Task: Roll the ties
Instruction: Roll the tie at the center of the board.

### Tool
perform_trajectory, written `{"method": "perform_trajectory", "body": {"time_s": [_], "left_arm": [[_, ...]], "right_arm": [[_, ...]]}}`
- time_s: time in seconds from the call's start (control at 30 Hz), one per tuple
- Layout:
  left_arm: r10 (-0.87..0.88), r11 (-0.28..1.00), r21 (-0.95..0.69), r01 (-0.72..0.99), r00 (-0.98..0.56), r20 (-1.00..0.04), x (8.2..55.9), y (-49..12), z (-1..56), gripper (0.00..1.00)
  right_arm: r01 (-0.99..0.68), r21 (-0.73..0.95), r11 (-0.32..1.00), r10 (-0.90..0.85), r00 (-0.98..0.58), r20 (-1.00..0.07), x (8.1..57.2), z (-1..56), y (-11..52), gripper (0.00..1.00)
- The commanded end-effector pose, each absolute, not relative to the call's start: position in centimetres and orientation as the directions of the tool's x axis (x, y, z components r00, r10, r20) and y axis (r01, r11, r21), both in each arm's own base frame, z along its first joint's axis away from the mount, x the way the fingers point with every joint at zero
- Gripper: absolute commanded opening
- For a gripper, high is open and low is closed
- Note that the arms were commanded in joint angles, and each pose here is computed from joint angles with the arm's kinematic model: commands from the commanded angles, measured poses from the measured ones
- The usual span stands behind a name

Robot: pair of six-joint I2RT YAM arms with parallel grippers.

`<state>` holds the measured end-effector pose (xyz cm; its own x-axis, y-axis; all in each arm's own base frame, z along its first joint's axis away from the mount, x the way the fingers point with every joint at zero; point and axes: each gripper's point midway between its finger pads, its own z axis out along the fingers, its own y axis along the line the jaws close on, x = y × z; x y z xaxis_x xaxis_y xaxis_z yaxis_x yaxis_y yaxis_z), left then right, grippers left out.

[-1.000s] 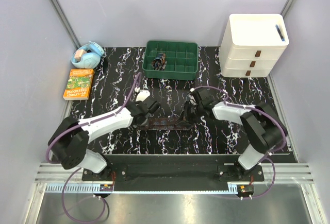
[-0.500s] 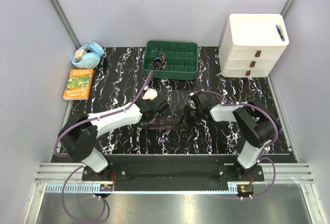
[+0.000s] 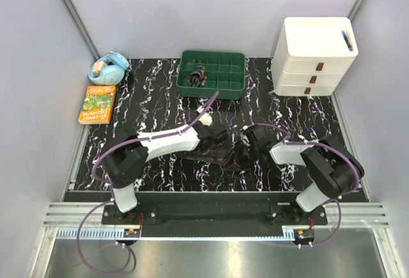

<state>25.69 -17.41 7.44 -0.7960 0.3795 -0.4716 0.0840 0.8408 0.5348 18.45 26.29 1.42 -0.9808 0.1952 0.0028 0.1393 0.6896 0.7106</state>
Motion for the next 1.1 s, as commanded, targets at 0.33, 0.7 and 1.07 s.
{"method": "perform_trajectory", "body": {"time_s": [0.33,0.7,1.07], "left_arm": [[0.516,0.726,0.677,0.119,-0.746,-0.422,25.6,-20.8,6.5,0.19],[0.517,0.734,0.664,0.144,-0.753,-0.407,25.8,-23.4,5.3,0.2],[0.488,0.765,0.623,0.164,-0.778,-0.394,25.3,-25.6,3.3,0.26]], "right_arm": [[0.067,0.669,0.74,0.261,-0.946,-0.194,18.9,8.8,22.2,0.18],[0.061,0.697,0.715,0.302,-0.925,-0.229,17.9,11.9,21.2,0.18],[0.033,0.719,0.694,0.317,-0.911,-0.264,17.9,14.2,21.1,0.18]]}}
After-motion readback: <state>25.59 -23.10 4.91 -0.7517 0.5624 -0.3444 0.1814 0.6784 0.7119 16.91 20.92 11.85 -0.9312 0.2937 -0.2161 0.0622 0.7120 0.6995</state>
